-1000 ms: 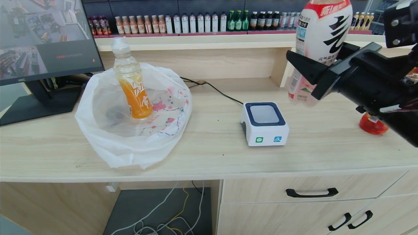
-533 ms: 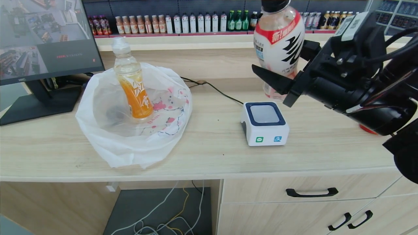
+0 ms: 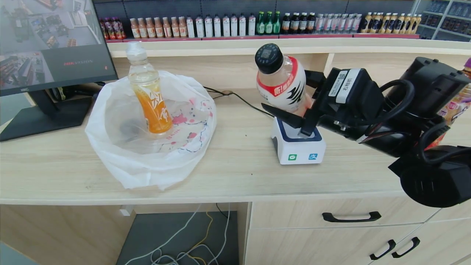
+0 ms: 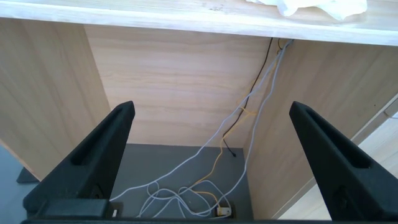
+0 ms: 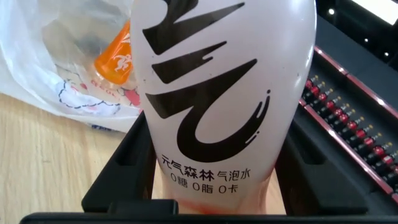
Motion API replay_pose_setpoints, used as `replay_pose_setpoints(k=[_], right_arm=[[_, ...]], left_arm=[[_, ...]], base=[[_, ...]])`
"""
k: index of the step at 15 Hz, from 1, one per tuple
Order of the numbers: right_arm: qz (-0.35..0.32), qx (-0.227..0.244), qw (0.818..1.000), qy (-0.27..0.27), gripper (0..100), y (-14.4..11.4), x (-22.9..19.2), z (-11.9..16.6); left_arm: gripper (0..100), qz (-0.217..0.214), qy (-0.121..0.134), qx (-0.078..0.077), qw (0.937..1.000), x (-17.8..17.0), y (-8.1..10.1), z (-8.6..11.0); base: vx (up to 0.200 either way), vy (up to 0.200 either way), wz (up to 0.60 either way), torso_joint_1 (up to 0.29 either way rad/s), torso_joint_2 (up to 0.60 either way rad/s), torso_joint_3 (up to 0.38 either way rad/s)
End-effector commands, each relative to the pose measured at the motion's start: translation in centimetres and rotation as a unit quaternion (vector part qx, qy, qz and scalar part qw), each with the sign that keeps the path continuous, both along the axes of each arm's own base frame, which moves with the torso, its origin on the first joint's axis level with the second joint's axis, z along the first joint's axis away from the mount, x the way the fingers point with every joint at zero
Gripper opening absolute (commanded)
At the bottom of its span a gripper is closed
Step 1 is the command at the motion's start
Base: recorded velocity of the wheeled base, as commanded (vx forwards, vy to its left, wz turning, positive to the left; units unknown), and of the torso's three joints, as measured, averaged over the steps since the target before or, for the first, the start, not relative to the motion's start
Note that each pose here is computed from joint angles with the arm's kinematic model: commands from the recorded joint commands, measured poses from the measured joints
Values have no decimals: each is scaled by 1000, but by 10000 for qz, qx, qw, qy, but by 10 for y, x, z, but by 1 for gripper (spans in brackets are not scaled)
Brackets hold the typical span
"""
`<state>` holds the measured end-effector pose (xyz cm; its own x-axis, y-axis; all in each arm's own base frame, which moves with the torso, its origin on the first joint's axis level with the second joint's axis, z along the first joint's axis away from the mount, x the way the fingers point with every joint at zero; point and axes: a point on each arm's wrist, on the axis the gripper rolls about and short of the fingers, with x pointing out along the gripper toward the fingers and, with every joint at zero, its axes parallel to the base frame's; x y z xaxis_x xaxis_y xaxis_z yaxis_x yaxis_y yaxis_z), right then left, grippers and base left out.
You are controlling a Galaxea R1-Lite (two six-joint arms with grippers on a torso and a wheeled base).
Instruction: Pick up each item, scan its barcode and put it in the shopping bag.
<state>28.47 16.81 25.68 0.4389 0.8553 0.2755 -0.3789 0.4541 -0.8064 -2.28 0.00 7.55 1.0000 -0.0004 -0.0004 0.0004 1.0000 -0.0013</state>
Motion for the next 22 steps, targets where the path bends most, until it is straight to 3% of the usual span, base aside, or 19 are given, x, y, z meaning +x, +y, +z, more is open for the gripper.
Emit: replay_pose_setpoints(k=[1, 7, 15, 22], right_arm=[[-63, -114, 9999, -31, 0, -5, 7, -5], [-16, -251, 9996, -151, 0, -23, 15, -5], [132, -642, 9964, -530, 0, -28, 22, -15], [51, -715, 9960, -540, 0, -39, 29, -18]], left_arm=[[100, 10, -2, -1, 10000, 0, 0, 0], [100, 10, -2, -1, 10000, 0, 0, 0], [100, 2, -2, -1, 10000, 0, 0, 0], [100, 2, -2, -1, 10000, 0, 0, 0]], base=[[0, 0, 0, 0, 0, 0], [0, 0, 0, 0, 0, 0], [0, 0, 0, 0, 0, 0], [0, 0, 0, 0, 0, 0]])
